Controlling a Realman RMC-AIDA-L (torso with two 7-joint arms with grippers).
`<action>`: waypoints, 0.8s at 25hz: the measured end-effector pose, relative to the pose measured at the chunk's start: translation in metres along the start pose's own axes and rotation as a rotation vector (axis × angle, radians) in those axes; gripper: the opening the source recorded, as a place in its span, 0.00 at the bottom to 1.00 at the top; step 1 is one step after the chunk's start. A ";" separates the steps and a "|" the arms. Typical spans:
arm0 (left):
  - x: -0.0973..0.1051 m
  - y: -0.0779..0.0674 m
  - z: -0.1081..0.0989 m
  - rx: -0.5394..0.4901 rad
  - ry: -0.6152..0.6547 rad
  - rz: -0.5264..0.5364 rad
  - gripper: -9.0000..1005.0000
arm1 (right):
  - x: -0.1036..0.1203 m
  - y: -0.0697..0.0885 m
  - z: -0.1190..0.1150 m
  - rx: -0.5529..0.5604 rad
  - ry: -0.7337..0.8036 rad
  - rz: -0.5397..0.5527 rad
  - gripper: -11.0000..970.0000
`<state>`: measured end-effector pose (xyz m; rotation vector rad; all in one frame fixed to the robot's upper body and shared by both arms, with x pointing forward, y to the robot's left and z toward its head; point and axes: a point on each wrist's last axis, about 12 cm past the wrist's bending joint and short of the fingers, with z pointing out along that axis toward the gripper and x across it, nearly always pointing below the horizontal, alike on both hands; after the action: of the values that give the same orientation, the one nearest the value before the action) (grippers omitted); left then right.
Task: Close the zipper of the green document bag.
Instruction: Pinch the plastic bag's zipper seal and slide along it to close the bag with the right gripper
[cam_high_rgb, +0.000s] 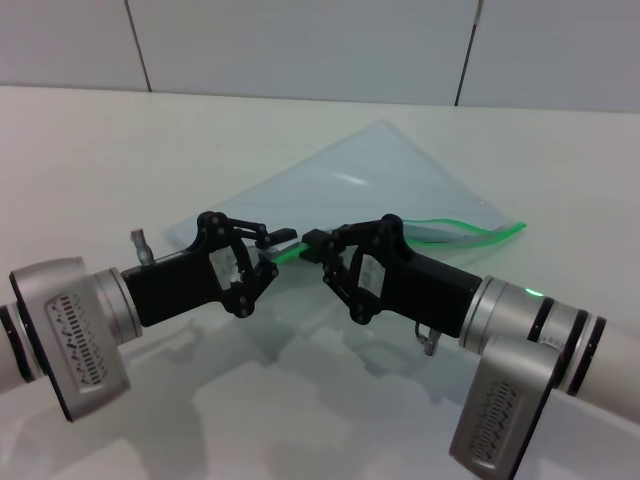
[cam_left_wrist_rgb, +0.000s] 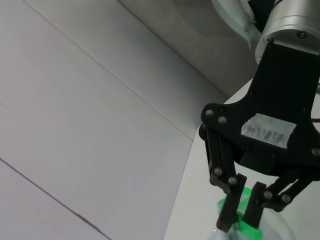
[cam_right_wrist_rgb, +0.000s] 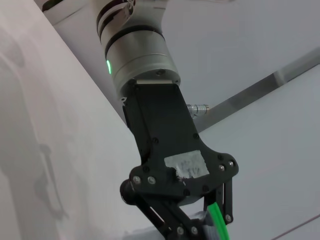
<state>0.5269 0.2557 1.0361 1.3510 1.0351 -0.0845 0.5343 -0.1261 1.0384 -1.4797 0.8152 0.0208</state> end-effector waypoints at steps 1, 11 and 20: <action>0.000 0.000 0.000 0.001 0.000 0.001 0.06 | 0.000 0.000 0.000 0.001 0.001 0.001 0.09; 0.000 -0.003 -0.002 0.012 0.003 0.006 0.06 | 0.008 0.000 -0.005 0.034 0.067 0.025 0.09; 0.001 -0.004 -0.004 0.010 0.007 0.010 0.06 | 0.018 0.003 -0.017 0.064 0.143 0.058 0.09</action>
<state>0.5230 0.2584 1.0333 1.3661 1.0354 -0.0777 0.5385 -0.1491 1.0289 -1.4090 0.9653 -0.0675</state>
